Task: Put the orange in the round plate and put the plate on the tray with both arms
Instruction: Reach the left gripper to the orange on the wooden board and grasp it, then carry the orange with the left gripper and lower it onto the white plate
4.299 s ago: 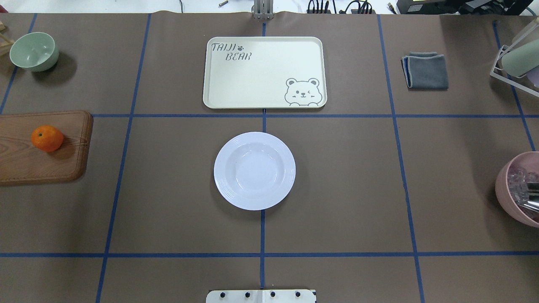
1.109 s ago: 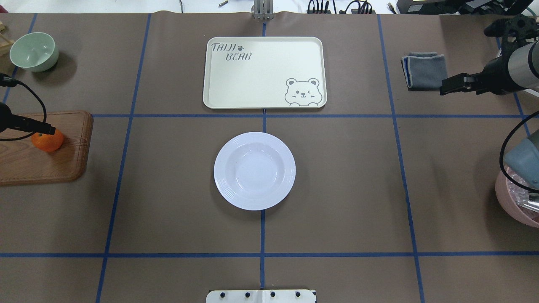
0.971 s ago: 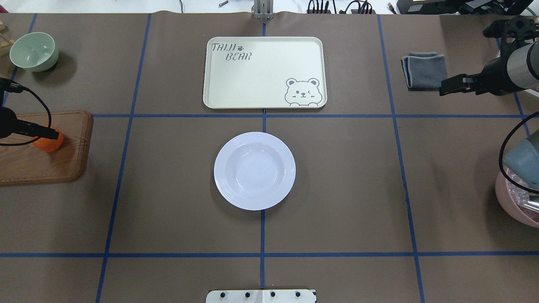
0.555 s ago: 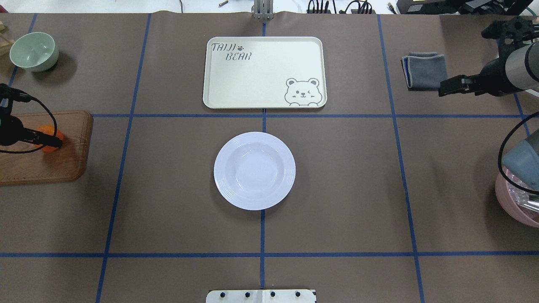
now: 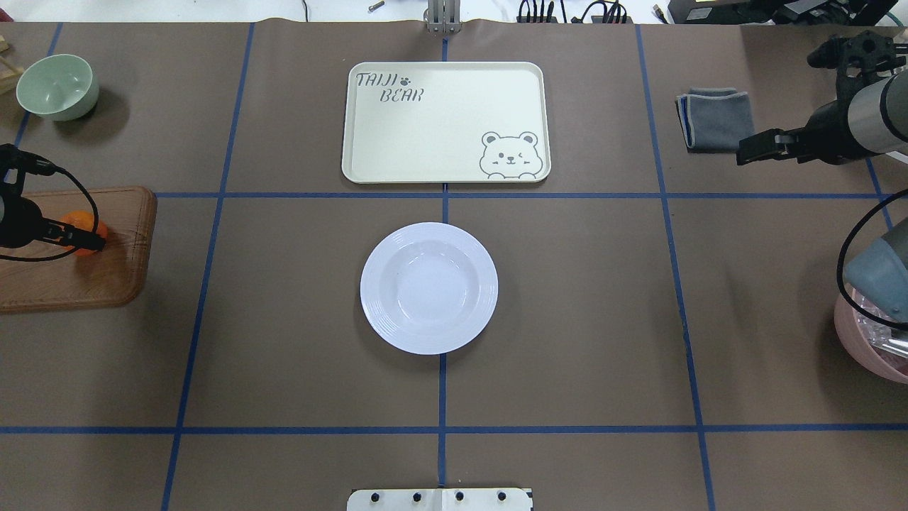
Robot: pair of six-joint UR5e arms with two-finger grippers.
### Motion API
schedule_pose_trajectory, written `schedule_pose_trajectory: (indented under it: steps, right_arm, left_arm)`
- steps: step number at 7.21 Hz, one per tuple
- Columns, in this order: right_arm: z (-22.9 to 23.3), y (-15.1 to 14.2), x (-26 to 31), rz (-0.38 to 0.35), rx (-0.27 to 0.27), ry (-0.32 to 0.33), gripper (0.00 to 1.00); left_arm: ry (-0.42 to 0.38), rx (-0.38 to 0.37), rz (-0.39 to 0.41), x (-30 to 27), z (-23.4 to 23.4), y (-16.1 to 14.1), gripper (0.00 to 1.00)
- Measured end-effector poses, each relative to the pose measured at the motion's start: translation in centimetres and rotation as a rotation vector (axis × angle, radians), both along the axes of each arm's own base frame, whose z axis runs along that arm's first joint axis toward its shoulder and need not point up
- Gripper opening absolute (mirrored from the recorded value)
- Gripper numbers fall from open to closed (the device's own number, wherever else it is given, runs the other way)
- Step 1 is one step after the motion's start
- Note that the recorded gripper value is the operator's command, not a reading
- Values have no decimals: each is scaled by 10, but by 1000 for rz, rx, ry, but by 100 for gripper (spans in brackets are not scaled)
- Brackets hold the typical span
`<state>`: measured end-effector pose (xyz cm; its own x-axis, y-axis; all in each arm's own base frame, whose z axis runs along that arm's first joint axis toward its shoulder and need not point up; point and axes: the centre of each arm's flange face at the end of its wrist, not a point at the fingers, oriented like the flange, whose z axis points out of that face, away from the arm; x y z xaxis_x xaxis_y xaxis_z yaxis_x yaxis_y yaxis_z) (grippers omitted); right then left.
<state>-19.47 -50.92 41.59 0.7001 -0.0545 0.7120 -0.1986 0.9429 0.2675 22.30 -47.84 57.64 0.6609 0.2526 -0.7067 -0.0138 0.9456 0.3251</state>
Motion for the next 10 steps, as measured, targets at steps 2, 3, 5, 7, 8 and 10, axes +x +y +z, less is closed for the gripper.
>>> schedule_pose_trajectory:
  steps: [2, 3, 5, 7, 8, 10]
  right_arm:
    - [0, 2, -7, -11, 4, 0, 100]
    - [1, 2, -11, -17, 3, 0, 100]
    - [1, 3, -14, -21, 4, 0, 100]
    - [1, 2, -14, -18, 6, 4, 100]
    - [2, 2, -14, -17, 6, 5, 100]
    - [2, 2, -15, -18, 6, 5, 100]
  left_arm:
    - [30, -33, -28, 0, -76, -31, 0]
    - [26, -70, -71, 19, -134, -50, 0]
    - [23, -153, -128, 96, -255, -54, 0]
    - [7, -211, -164, 187, -347, -19, 0]
    - [4, -223, -181, 234, -375, 8, 0]
    - [-3, -241, -205, 325, -414, 53, 0]
